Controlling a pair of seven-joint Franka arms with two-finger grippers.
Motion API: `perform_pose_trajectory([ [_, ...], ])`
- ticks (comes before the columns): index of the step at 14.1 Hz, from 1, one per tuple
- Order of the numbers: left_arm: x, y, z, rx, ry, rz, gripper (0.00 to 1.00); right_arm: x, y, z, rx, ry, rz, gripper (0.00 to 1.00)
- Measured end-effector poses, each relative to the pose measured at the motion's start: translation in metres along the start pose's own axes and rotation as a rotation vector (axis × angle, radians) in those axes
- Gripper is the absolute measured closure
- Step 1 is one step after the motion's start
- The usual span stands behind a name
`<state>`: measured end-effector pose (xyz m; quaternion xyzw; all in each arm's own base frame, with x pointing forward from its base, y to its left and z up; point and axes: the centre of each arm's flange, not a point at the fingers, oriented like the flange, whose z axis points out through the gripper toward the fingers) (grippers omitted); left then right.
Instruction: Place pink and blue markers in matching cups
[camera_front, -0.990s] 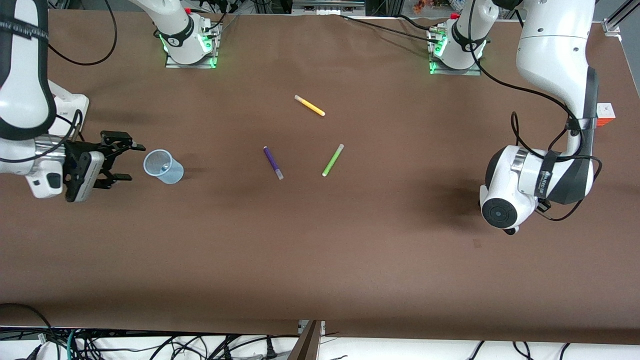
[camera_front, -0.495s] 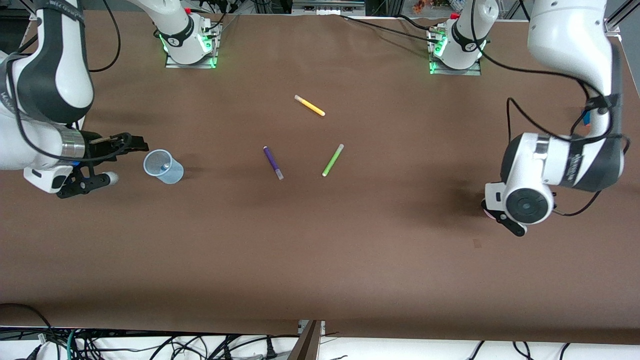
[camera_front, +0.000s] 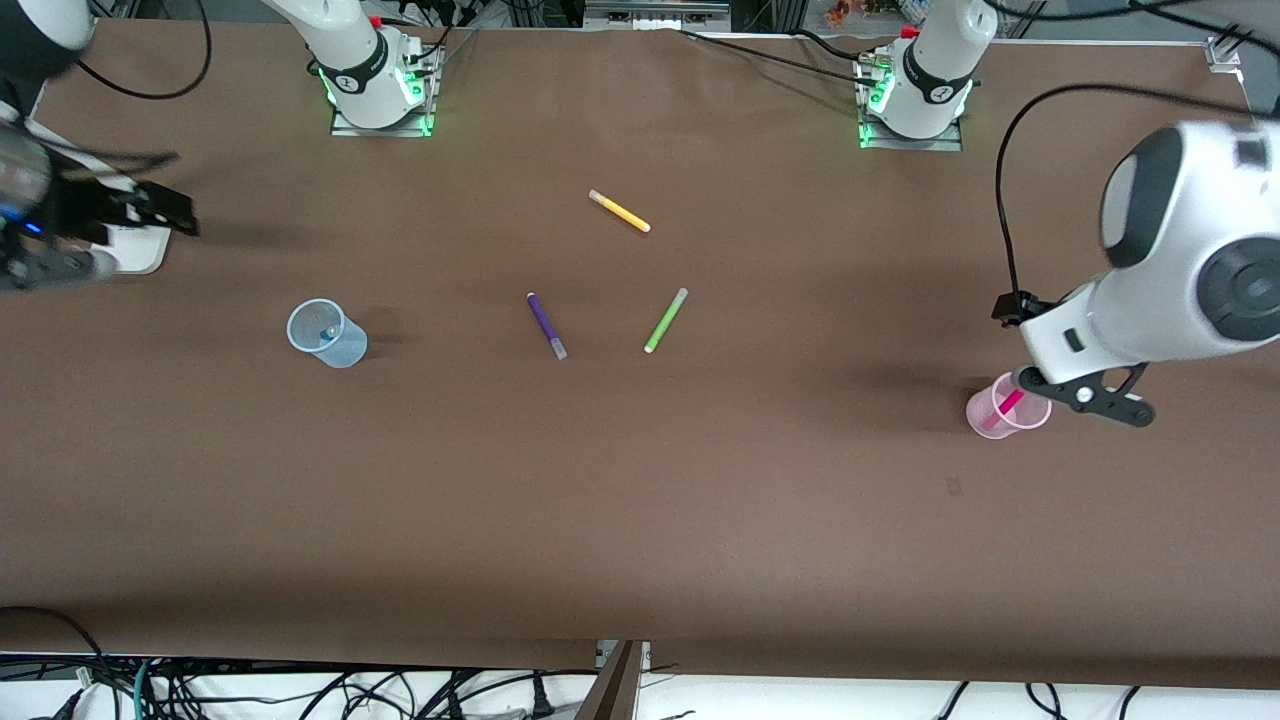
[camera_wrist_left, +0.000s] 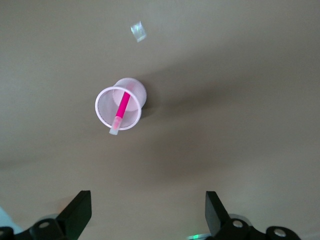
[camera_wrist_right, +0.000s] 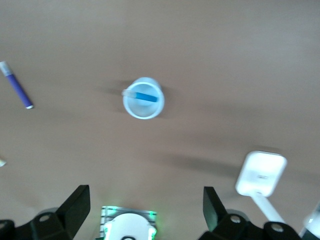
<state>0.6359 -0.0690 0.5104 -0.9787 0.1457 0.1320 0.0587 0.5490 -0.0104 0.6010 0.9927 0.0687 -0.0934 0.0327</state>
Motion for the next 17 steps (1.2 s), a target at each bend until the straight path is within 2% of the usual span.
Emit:
perform_pose_trajectory([
  [2, -0.016, 0.001, -0.037, -0.042, 0.070, -0.056, 0.00, -0.024, 0.011, -0.022, -0.002, 0.041, 0.019, 0.00],
  [3, -0.028, -0.005, -0.049, -0.081, 0.096, -0.094, 0.00, -0.032, 0.016, -0.025, 0.002, 0.044, 0.028, 0.00],
  [5, -0.056, -0.035, -0.063, -0.132, 0.155, -0.189, 0.00, -0.039, 0.020, -0.023, 0.008, 0.026, 0.048, 0.00],
  [7, -0.085, -0.065, -0.061, -0.146, 0.233, -0.254, 0.00, -0.040, 0.019, -0.017, 0.023, 0.003, 0.082, 0.00],
  [10, -0.108, -0.059, -0.045, -0.155, 0.255, -0.275, 0.00, -0.039, 0.011, -0.015, 0.036, -0.012, 0.125, 0.00],
  [12, -0.107, -0.045, -0.042, -0.149, 0.270, -0.282, 0.00, -0.036, 0.011, -0.015, 0.037, -0.011, 0.129, 0.00],
  [17, -0.109, -0.021, -0.037, -0.143, 0.256, -0.318, 0.00, -0.031, 0.014, -0.018, 0.035, -0.004, 0.135, 0.00],
])
